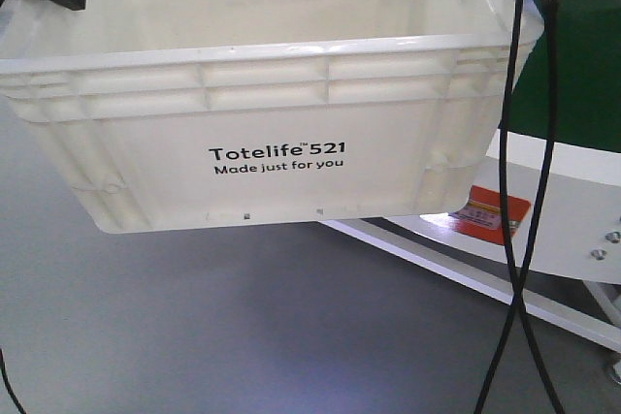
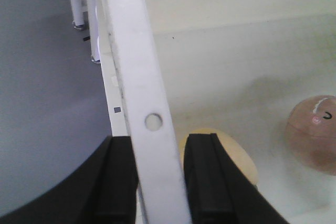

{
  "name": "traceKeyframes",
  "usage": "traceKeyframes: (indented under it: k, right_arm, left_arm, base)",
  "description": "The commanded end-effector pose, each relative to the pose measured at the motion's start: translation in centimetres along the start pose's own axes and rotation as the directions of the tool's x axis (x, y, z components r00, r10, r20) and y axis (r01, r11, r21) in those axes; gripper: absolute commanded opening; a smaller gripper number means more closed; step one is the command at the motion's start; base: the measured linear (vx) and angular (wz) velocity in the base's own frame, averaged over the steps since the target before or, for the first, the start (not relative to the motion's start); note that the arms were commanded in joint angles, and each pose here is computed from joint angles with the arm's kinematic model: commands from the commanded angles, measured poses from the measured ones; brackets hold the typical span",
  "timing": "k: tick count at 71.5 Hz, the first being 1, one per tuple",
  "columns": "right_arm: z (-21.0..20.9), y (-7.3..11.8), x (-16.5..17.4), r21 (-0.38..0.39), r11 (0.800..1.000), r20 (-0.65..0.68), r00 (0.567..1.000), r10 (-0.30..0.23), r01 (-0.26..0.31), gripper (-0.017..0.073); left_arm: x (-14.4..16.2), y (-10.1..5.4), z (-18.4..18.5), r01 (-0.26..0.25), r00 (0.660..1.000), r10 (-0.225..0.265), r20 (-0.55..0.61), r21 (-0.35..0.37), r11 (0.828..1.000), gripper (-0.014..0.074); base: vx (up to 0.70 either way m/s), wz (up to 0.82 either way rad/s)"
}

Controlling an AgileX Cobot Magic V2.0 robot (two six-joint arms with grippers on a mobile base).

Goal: Place moving items into box and shelve
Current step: 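Hold the crate with both grippers while the base drives away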

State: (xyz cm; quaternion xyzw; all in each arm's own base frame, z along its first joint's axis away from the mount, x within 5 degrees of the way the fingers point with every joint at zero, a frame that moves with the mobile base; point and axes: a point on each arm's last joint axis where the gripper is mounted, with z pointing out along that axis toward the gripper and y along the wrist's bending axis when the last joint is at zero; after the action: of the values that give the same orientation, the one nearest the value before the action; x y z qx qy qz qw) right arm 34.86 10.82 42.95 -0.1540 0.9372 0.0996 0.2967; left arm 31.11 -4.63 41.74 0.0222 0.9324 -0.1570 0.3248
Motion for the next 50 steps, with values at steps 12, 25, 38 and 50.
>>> traceKeyframes:
  k: [12,25,38,50]
  right_arm:
    - [-4.50,2.75,-0.86,-0.160,0.986,0.192,0.981,-0.011,0.042,-0.0010]
    - [-4.50,2.75,-0.86,-0.160,0.986,0.192,0.981,-0.011,0.042,-0.0010]
    - [-4.50,2.75,-0.86,-0.160,0.986,0.192,0.981,-0.011,0.042,-0.0010]
    - [-4.50,2.75,-0.86,-0.160,0.986,0.192,0.981,-0.011,0.042,-0.0010]
  left_arm:
    - [-1.58,-3.31,-3.49,0.023,0.975,-0.070,0.211,0.219,0.975,-0.0017]
    - [-1.58,-3.31,-3.49,0.023,0.975,-0.070,0.212,0.219,0.975,-0.0017]
    - [-1.58,-3.31,-3.49,0.023,0.975,-0.070,0.212,0.219,0.975,-0.0017]
    - [-1.58,-3.31,-3.49,0.023,0.975,-0.070,0.212,0.219,0.975,-0.0017]
  base:
    - [-0.07,0.56]
    - [-0.06,0.59]
    - [-0.04,0.60]
    - [-0.01,0.62]
